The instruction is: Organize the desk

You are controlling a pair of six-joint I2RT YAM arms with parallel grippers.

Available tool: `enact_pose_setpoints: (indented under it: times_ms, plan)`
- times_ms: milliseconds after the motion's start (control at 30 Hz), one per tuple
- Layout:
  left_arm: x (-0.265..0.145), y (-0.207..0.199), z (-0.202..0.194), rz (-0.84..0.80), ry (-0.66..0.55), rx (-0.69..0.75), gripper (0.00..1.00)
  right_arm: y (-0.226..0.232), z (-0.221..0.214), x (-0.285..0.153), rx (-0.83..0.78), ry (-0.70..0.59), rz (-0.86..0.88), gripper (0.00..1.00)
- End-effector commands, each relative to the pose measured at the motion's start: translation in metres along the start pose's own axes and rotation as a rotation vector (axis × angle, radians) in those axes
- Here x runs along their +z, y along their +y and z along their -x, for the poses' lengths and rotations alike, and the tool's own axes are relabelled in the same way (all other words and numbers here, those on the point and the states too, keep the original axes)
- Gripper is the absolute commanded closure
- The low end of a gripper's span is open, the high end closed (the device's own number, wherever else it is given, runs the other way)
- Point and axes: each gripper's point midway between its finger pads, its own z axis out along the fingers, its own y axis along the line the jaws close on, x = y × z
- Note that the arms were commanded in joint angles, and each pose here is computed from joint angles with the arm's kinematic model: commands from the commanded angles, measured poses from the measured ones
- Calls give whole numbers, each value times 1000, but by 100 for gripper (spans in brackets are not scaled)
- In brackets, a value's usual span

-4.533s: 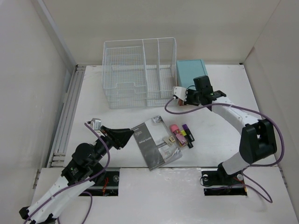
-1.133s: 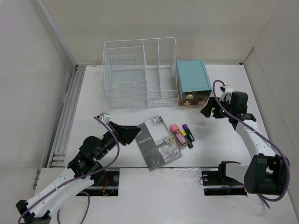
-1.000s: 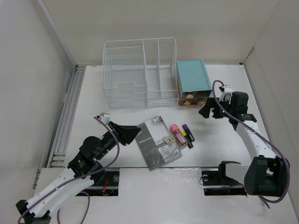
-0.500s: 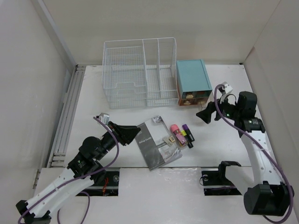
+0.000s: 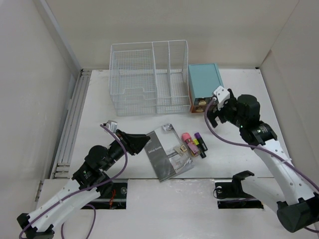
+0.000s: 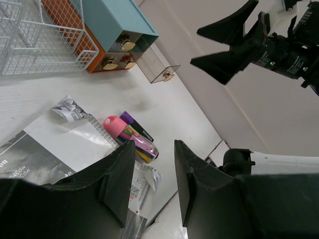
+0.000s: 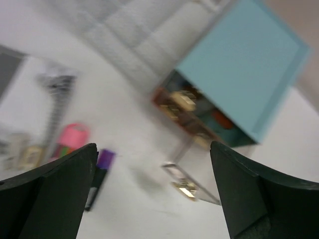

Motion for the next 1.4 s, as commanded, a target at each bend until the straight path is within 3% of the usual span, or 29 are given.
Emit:
enact_pose_setpoints:
  times_ms: [0, 33, 133, 167, 233, 333, 467, 600, 833, 967, 1367]
  plan:
    - [1, -14, 15, -40, -41, 14, 66, -82, 26, -21, -181, -12, -431, 1]
    - [1, -14, 15, -39, -41, 14, 66, -89, 28, -16, -177, 7, -445, 1]
    - [2, -12, 13, -33, -34, 14, 66, -71, 37, 6, -84, 29, -268, 0]
    - [2, -15, 17, -39, -41, 14, 66, -42, 39, 17, -68, 29, -130, 4]
    - [2, -15, 17, -39, -41, 14, 67, -14, 40, 30, -46, 51, -37, 13]
    - [0, -15, 18, -35, -49, 4, 67, 37, 25, 51, -17, 144, 152, 19]
    - [-3, -13, 19, -27, -54, 4, 67, 75, -25, 67, 90, 356, 297, 38]
    - [-4, -12, 17, -21, -47, 4, 67, 97, -67, 77, 154, 509, 323, 38]
    - [-7, -9, 17, -16, -56, 4, 67, 114, -87, 80, 155, 638, 318, 35]
    - [-9, -11, 19, -23, -64, 4, 68, 122, -114, 83, 135, 781, 343, 35]
    - [-15, -6, 19, -10, -77, 21, 68, 131, -135, 95, 152, 868, 328, 34]
